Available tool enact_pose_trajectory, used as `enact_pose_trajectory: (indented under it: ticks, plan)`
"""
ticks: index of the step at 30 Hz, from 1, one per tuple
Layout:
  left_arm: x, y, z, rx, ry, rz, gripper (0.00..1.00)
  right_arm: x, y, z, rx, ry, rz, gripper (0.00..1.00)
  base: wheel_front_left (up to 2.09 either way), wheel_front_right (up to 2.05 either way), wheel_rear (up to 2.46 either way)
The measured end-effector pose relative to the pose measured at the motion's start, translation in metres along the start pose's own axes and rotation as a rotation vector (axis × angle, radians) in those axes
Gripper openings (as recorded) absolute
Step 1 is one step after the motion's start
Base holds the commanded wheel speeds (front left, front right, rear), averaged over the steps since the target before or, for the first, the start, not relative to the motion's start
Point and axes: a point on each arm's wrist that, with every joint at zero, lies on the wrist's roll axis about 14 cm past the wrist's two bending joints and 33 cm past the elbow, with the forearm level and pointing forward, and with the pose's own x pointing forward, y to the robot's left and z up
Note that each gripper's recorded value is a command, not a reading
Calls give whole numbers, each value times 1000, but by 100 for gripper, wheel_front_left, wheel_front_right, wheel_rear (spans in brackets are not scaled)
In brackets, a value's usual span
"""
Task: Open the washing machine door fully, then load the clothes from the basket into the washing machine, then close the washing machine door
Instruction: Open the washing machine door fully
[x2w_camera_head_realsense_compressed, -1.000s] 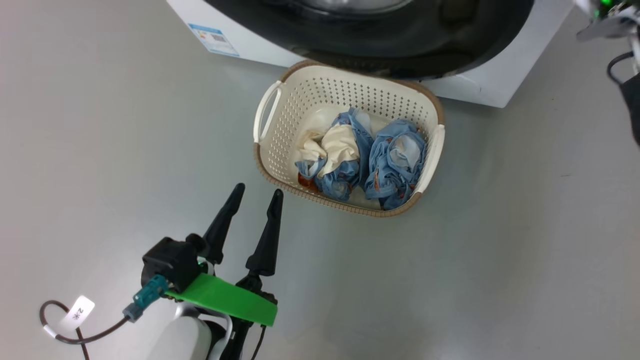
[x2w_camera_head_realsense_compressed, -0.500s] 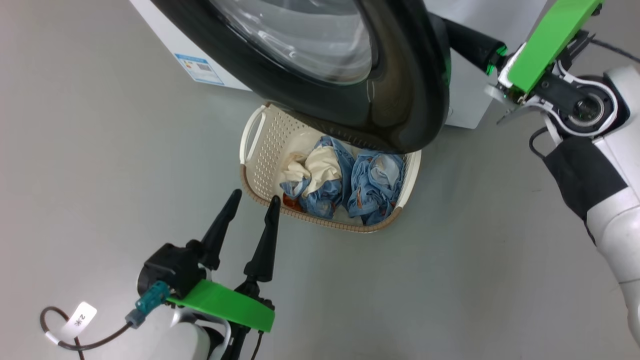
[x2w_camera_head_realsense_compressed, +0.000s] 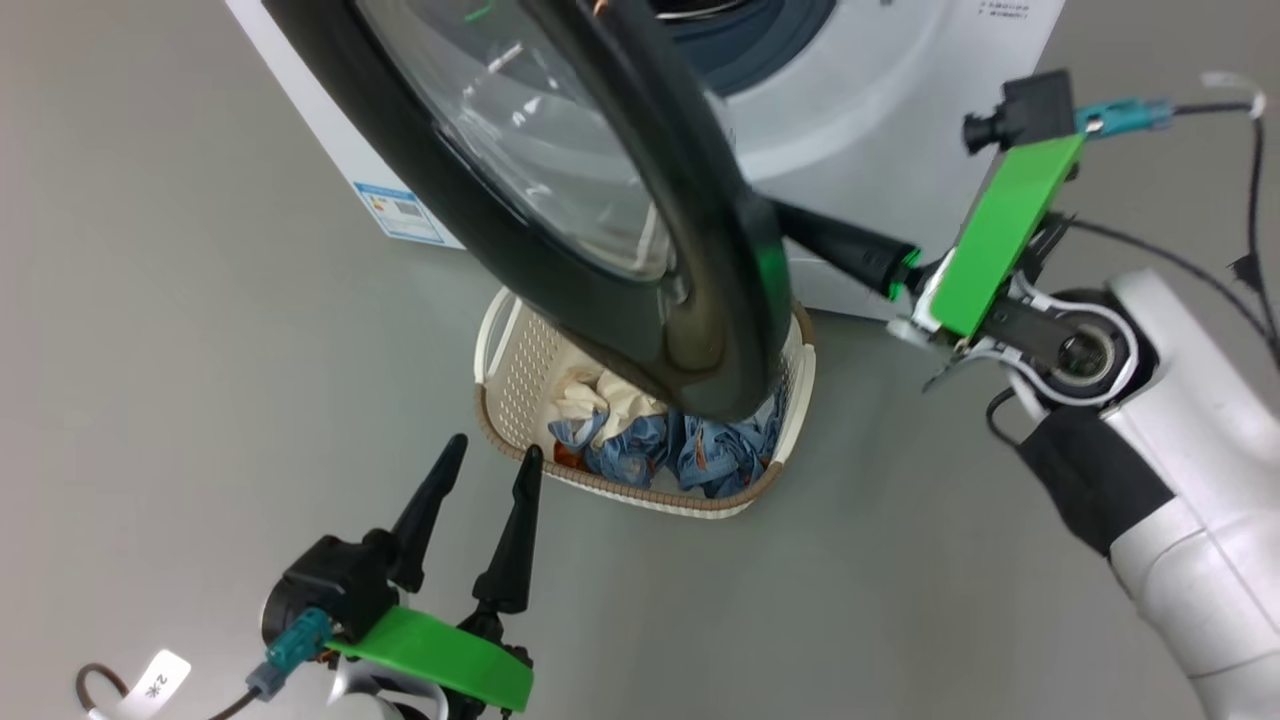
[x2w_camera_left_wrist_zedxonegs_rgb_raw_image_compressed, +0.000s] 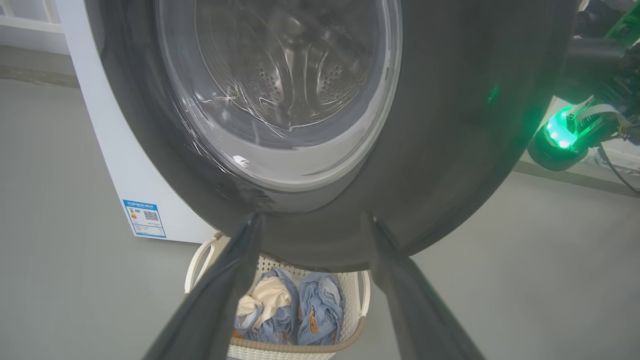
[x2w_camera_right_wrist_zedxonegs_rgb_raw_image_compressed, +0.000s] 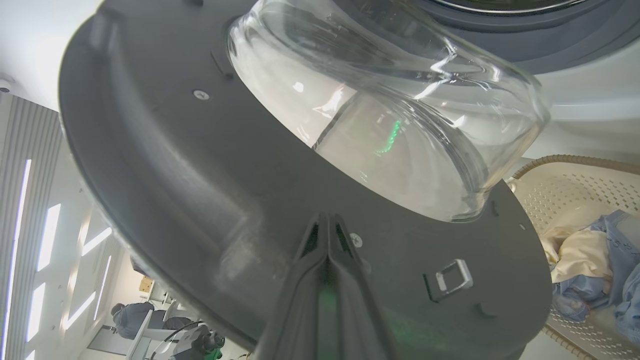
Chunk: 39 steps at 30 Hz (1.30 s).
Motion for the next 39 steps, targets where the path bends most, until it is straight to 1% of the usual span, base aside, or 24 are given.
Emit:
enact_pose_trajectory:
  ticks: [6, 18, 23, 30, 33, 34, 35, 36, 37, 38, 39]
  plan:
    - [-8, -1, 7, 3, -19, 0, 100, 1, 15, -25, 5, 39, 24, 0, 0, 0, 0]
    - [-31, 8, 15, 20, -37, 34, 100, 8, 43, -76, 32, 126, 77, 0, 0, 0, 0]
    - [-34, 9, 19, 23, -50, 38, 100, 13, 56, -82, 29, 138, 104, 0, 0, 0, 0]
    - [-34, 9, 20, 30, -52, 36, 100, 15, 59, -85, 32, 141, 112, 0, 0, 0, 0]
    - [-34, 9, 21, 33, -55, 35, 100, 12, 58, -81, 33, 118, 105, 0, 0, 0, 0]
    - [-34, 10, 22, 35, -57, 34, 100, 10, 56, -80, 36, 104, 99, 5, 0, 0, 0]
    - [-34, 10, 22, 38, -57, 33, 100, 8, 54, -80, 42, 90, 91, 29, 0, 0, 0]
    - [-34, 10, 23, 39, -58, 31, 100, 6, 50, -79, 46, 76, 81, 48, 0, 0, 0]
    - [-34, 10, 23, 40, -57, 28, 100, 3, 47, -79, 51, 63, 71, 87, 0, 0, 0]
    - [-34, 9, 22, 40, -55, 26, 100, 0, 44, -79, 59, 49, 60, 100, 0, 0, 0]
    - [-35, 10, 21, 39, -51, 26, 100, -3, 40, -79, 65, 40, 49, 100, 0, 0, 0]
